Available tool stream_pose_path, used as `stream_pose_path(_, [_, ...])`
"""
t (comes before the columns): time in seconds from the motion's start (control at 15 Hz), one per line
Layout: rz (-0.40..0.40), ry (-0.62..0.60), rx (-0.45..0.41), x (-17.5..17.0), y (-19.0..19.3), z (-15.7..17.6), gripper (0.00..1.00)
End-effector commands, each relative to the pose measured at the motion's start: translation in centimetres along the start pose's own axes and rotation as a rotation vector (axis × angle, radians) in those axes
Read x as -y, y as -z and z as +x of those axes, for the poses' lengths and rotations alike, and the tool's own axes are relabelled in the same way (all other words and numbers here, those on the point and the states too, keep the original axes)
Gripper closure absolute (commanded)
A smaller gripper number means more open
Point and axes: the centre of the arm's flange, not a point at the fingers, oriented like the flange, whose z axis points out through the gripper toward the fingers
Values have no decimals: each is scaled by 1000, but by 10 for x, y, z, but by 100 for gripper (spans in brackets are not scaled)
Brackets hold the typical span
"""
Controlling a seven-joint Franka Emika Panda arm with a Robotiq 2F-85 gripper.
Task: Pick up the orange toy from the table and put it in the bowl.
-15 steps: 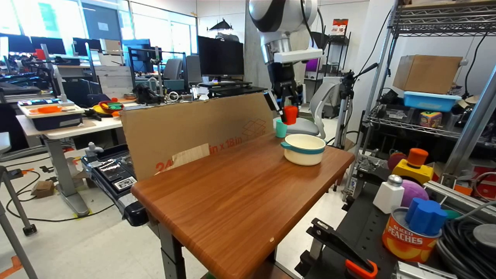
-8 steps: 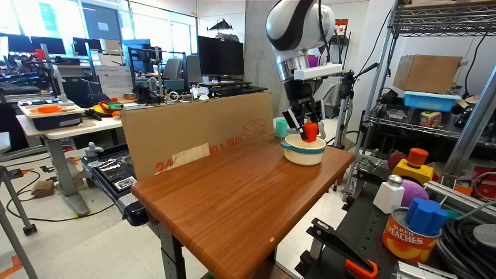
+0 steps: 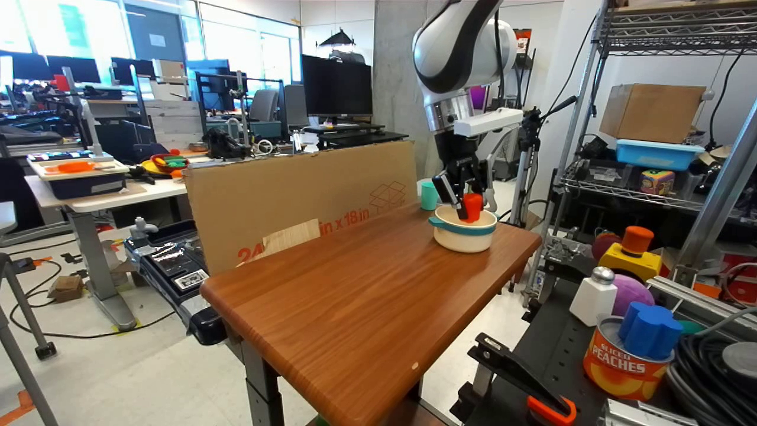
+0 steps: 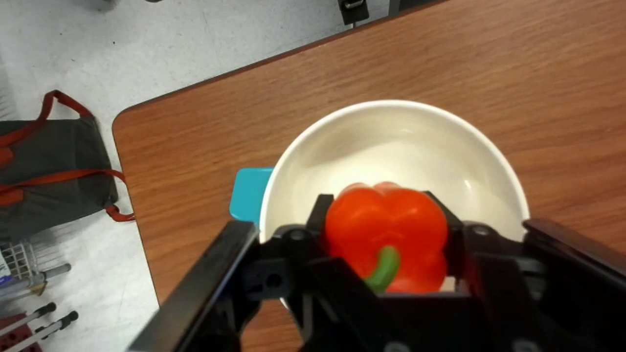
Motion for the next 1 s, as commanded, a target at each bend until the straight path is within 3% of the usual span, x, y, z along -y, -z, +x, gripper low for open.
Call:
stream_pose_path(0.0, [-27,24,-34,-4,-7,3,79])
stream_pose_path(0.87, [-41,40,-25,3,-33,25,79])
stream_pose_path(0.93, [-43,40,-26,4,-34,25,60])
